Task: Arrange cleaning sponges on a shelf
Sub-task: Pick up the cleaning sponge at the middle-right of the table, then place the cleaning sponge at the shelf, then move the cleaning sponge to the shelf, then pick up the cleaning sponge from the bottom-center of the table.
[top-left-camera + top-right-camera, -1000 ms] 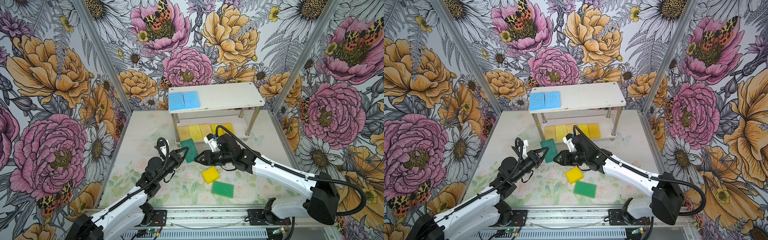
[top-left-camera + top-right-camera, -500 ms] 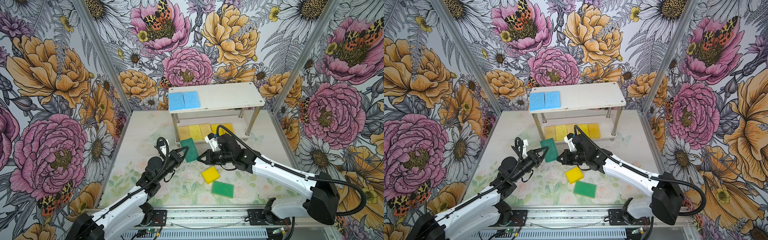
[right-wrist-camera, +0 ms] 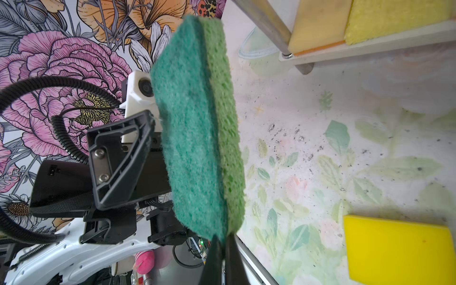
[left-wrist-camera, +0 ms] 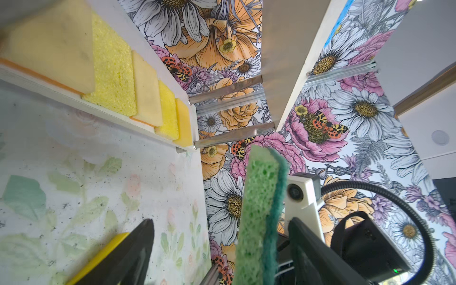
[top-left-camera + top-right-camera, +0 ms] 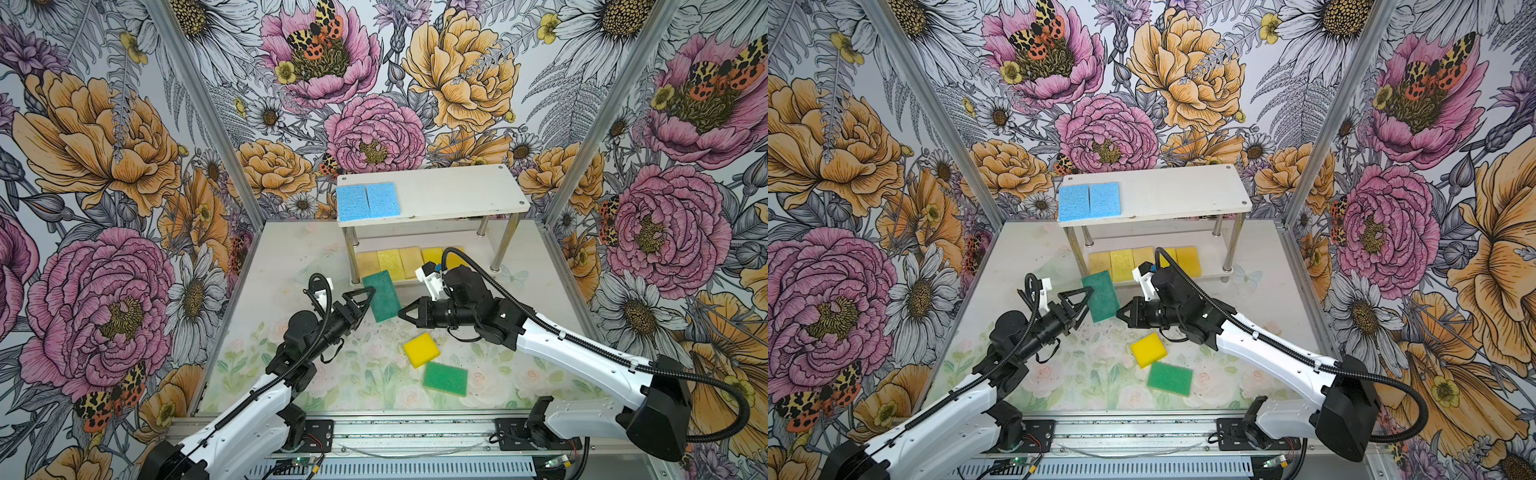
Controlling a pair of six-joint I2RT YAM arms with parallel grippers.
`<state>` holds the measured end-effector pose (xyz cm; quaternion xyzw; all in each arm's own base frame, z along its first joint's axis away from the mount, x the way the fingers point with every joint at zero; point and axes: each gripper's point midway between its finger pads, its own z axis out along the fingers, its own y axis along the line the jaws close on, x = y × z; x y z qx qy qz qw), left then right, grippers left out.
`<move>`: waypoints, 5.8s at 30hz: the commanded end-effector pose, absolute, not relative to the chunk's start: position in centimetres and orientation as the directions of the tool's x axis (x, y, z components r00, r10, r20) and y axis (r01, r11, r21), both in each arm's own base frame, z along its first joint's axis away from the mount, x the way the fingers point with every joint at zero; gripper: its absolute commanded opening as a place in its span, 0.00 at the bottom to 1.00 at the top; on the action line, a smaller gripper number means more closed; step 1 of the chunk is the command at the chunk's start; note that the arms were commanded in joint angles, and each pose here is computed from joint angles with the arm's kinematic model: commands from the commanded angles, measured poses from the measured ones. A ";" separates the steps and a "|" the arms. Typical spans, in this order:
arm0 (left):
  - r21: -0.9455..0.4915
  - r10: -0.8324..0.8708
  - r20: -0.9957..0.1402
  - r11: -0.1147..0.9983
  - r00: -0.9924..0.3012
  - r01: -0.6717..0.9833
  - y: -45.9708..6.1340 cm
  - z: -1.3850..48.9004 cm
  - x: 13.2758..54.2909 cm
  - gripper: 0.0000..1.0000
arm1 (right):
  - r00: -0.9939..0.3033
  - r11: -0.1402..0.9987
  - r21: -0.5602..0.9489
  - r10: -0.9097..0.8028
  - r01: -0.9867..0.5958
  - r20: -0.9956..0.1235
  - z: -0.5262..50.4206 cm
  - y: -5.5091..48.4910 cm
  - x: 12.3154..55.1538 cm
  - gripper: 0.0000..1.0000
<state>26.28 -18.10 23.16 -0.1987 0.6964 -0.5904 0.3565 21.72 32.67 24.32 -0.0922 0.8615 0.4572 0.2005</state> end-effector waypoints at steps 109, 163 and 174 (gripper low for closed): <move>-0.963 -0.653 -0.210 0.269 -0.727 0.036 -13.1 19.7 24.0 0.97 | -0.733 0.711 0.578 0.128 -0.402 -0.668 41.1 26.6 44.9 0.51; -0.805 -0.091 -0.263 0.570 -0.960 0.166 -29.4 12.7 20.8 0.99 | -0.969 0.826 0.516 0.243 0.225 0.034 4.6 17.9 12.2 0.63; -0.814 -0.107 -0.261 0.559 -0.959 0.159 -29.0 13.1 20.9 0.99 | -0.974 0.875 0.438 0.227 0.206 0.003 2.7 17.2 13.0 0.44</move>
